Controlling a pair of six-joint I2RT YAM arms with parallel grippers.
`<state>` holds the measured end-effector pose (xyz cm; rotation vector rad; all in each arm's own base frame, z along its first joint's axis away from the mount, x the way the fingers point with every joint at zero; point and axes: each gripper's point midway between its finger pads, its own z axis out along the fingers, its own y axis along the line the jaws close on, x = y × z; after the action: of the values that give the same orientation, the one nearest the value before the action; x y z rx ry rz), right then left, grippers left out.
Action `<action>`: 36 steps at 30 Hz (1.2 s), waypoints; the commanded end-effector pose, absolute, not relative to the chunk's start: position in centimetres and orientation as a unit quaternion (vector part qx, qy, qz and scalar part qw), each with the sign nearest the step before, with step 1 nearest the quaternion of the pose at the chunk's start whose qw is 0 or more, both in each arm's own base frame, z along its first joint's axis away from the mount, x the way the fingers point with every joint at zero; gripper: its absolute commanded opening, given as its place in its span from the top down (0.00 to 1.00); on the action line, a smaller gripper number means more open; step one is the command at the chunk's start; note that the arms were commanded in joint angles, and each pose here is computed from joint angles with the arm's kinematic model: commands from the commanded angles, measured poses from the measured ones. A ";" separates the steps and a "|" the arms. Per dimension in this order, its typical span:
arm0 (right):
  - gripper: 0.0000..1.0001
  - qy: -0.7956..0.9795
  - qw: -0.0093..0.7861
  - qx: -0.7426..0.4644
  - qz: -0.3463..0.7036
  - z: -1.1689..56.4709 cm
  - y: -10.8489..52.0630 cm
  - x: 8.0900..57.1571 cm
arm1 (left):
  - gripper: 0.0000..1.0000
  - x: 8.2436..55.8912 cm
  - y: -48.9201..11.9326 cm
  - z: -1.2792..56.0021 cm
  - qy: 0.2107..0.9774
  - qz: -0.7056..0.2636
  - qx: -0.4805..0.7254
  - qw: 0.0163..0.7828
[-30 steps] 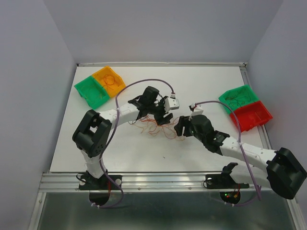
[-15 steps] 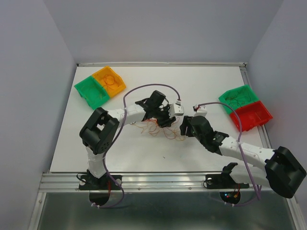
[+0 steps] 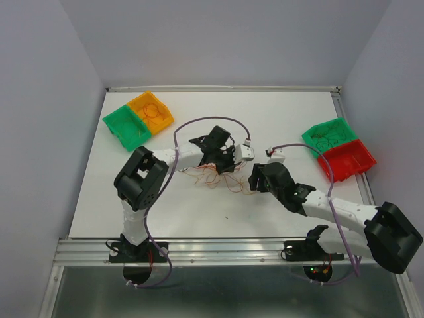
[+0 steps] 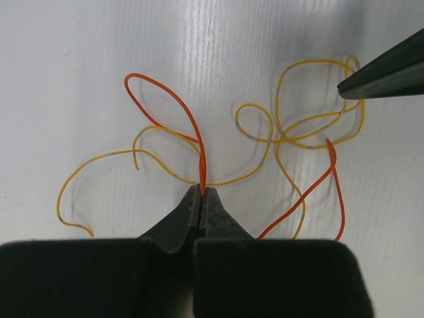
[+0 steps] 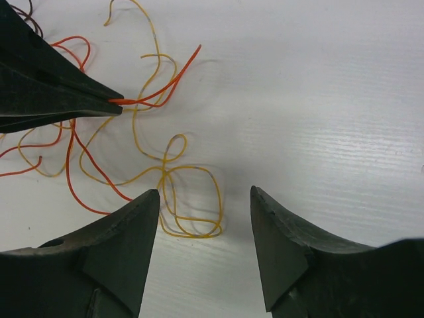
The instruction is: Untangle the cables
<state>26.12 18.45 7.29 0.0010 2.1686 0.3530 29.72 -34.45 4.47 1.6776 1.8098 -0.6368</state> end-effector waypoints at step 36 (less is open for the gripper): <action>0.99 0.826 0.551 0.068 0.097 13.1 16.1 28.4 | 1.00 38.5 -29.0 16.3 0.730 -0.179 0.471 0.461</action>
<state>27.78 18.61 9.62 0.0036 2.0989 0.2745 37.34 -28.27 14.12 1.2185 1.8339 -0.4476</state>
